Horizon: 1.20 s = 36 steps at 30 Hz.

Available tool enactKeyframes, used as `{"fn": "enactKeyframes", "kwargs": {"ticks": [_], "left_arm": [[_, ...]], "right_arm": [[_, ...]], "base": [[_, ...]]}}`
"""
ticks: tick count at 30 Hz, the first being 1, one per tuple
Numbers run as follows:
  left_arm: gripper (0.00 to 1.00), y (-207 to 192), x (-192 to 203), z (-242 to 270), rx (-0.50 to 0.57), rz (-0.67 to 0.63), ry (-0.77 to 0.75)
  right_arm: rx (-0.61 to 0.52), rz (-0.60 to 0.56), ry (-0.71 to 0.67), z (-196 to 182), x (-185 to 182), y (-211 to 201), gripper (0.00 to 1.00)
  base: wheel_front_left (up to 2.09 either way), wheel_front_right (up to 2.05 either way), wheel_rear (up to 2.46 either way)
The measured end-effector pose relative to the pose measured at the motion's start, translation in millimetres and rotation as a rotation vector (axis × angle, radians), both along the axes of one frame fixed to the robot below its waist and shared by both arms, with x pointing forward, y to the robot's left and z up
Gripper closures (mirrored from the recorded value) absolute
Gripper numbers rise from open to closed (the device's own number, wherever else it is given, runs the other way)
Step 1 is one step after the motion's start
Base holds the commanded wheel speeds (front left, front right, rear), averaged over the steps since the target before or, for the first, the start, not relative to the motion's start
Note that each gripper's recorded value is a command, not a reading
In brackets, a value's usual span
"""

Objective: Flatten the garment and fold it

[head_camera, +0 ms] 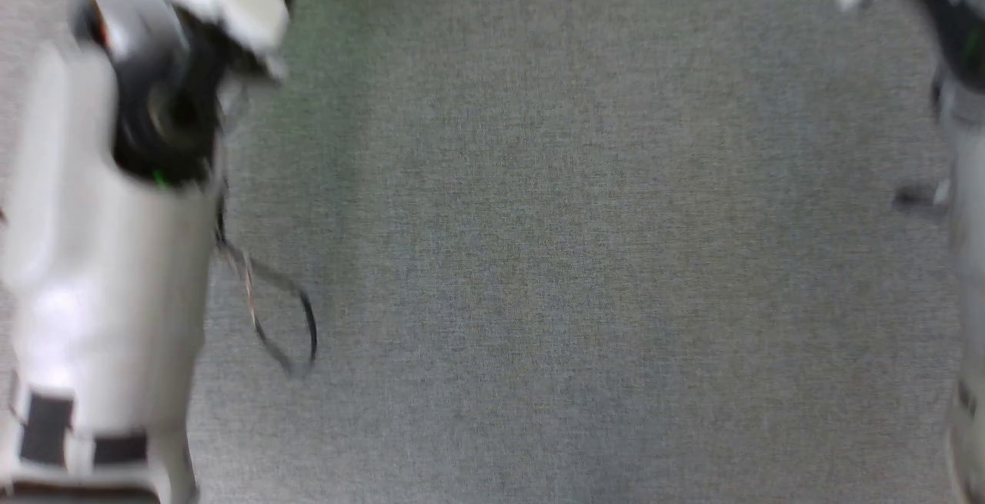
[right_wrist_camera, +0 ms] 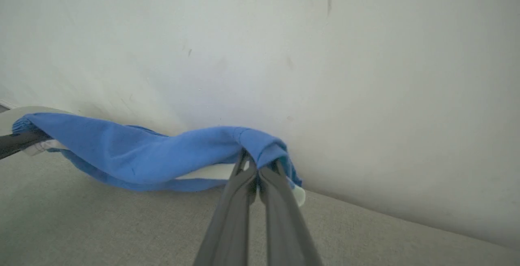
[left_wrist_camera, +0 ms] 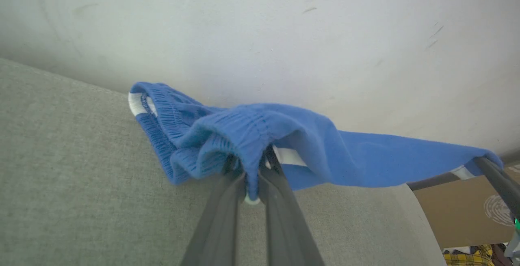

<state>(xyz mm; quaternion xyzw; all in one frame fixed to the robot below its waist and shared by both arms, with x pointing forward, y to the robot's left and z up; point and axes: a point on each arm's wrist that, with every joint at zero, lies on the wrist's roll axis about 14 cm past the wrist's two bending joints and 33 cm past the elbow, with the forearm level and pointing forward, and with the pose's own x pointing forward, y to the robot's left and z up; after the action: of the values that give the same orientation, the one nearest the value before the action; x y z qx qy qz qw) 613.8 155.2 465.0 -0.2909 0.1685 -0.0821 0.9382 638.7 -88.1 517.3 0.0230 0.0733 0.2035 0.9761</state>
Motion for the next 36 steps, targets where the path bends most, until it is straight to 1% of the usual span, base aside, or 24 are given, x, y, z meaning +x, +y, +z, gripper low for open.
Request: {"fn": "enactKeyframes", "kwargs": {"ticks": [2,8,11,15,21,26,31,36], "left_arm": [[1.0,-4.1,-18.0,-4.4,-0.011,-0.016,0.013],[1.0,-18.9,-84.0,-23.1,-0.032,-0.065,0.073],[1.0,-22.6,-116.0,-34.3,-0.043,-0.068,0.114],[1.0,-26.6,-152.9,-47.6,-0.057,-0.069,0.177],[1.0,-22.7,-198.8,-61.7,-0.043,-0.064,0.261],[1.0,-25.6,-235.7,-58.7,-0.057,-0.094,0.307],[1.0,-28.7,-273.1,-47.0,-0.026,-0.175,0.321],[1.0,-35.6,-313.9,-36.8,-0.026,-0.234,0.35]], "right_arm": [[0.019,0.006,0.035,-7.8,-19.5,-2.9,1.0],[0.046,-0.044,0.177,-44.5,-85.7,-28.1,1.0],[0.071,-0.078,0.24,-60.0,-117.8,-37.0,1.0],[0.105,-0.114,0.296,-71.4,-151.5,-42.9,1.0],[0.152,-0.134,0.358,-76.8,-195.7,-45.0,1.0],[0.179,-0.141,0.435,-77.6,-235.4,-50.1,1.0],[0.178,-0.133,0.501,-73.3,-273.1,-54.5,1.0],[0.185,-0.119,0.572,-70.2,-313.3,-54.2,1.0]], "base": [[0.0,0.0,0.0],[0.0,0.0,0.0],[0.0,0.0,0.0],[0.0,0.0,0.0],[0.0,0.0,0.0],[0.0,0.0,0.0],[0.0,0.0,0.0],[0.0,0.0,0.0]]}}
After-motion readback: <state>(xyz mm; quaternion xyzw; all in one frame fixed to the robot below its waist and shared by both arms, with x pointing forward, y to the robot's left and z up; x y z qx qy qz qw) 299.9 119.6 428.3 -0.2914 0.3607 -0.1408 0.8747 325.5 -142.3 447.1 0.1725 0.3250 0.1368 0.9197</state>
